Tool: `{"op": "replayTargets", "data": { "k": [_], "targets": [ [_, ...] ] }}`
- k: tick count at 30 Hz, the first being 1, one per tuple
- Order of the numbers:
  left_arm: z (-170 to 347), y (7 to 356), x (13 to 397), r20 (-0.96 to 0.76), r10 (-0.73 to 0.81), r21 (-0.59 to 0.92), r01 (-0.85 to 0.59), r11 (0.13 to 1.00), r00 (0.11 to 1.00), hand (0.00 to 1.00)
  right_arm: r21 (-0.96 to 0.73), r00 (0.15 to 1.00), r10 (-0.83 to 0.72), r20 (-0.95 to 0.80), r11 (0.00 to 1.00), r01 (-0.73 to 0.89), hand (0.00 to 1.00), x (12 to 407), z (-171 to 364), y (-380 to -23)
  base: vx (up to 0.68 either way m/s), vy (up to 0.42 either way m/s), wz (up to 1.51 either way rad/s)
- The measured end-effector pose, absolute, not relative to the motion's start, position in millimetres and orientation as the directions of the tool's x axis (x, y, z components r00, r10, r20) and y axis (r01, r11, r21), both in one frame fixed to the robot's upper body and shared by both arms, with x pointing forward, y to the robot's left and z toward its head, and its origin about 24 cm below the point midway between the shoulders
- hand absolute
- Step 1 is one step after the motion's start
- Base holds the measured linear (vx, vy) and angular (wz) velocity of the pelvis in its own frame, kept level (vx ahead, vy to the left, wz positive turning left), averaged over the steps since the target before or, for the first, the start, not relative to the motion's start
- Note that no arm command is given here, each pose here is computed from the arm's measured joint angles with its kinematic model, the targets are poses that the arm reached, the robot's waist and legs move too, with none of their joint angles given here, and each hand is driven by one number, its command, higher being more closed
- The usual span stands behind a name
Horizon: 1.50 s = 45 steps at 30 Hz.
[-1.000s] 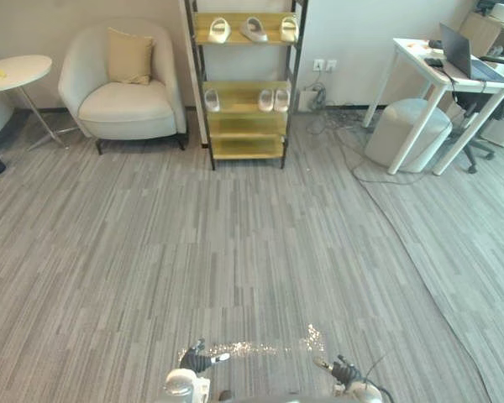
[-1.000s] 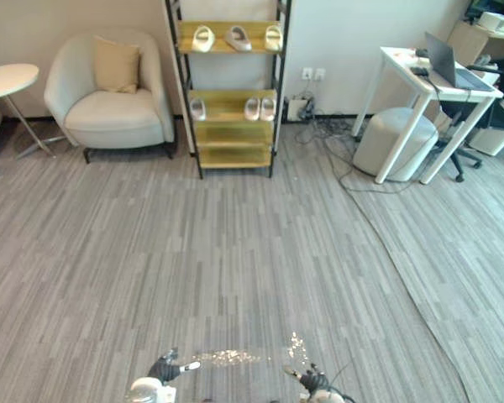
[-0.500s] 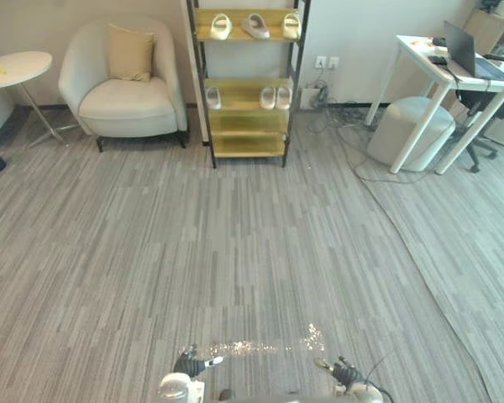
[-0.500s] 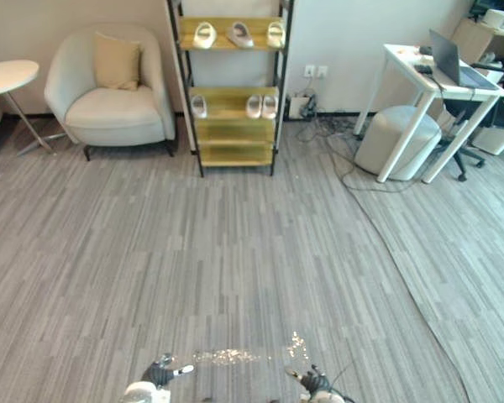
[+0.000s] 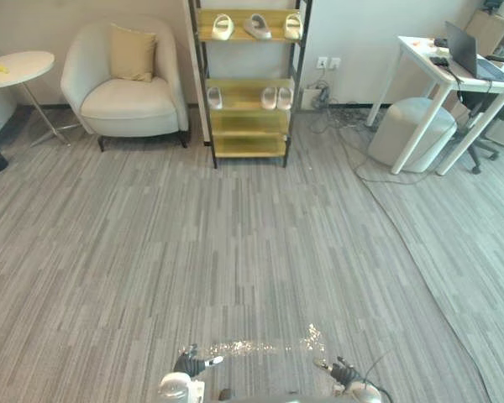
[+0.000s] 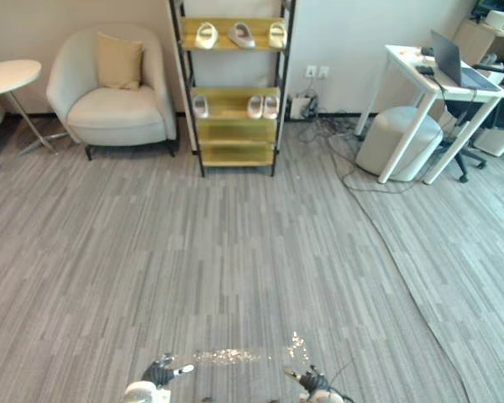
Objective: Organize the slippers on the shoe rack
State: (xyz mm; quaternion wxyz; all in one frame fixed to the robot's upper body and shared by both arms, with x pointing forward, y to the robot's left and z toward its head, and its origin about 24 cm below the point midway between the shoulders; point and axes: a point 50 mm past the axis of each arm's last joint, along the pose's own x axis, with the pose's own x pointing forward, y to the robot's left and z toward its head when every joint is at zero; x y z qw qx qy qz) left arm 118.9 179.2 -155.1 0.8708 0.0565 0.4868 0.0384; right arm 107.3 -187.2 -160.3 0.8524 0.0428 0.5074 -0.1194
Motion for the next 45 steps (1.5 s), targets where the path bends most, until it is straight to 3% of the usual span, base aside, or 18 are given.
{"op": "replayTargets", "data": {
  "k": [7,11,20,24,31,36,42,45],
  "targets": [
    [-150,183,128,-0.823,0.136,0.132,-0.047,0.99,0.552,0.0,-0.052,0.478,-0.171,-0.861,0.966,0.253,0.0,110,-158,-191,0.09,-0.023,0.03],
    [-140,178,147,-0.775,0.135,0.094,-0.099,0.991,0.618,0.0,-0.051,0.498,-0.174,-0.85,0.966,0.252,0.0,117,-155,-192,0.18,-0.036,0.08],
    [-134,175,156,-0.747,0.115,0.08,-0.083,0.993,0.655,0.0,-0.045,0.521,-0.168,-0.837,0.97,0.24,0.0,123,-152,-190,0.32,0.101,-0.15],
    [-136,174,152,-0.756,0.113,0.078,-0.082,0.994,0.644,0.0,-0.032,0.53,-0.154,-0.834,0.972,0.233,0.0,125,-152,-185,0.5,0.166,-0.07],
    [-141,175,148,-0.781,0.121,0.101,-0.067,0.993,0.613,0.0,-0.031,0.626,-0.117,-0.771,0.989,0.146,0.0,150,-139,-185,0.5,-0.018,0.15],
    [-144,175,142,-0.796,0.125,0.105,-0.068,0.992,0.592,0.0,-0.04,0.614,-0.128,-0.779,0.987,0.155,0.0,144,-140,-189,0.64,-0.255,0.44],
    [-147,153,140,-0.807,0.092,0.025,-0.121,0.992,0.583,0.0,-0.059,0.614,-0.158,-0.773,0.982,0.179,0.0,146,-138,-200,0.55,-0.27,0.29],
    [-138,154,150,-0.768,0.098,0.014,-0.137,0.99,0.633,0.0,-0.044,0.615,-0.146,-0.775,0.983,0.178,0.0,141,-139,-193,0.41,-0.146,-0.01]
  ]
}}
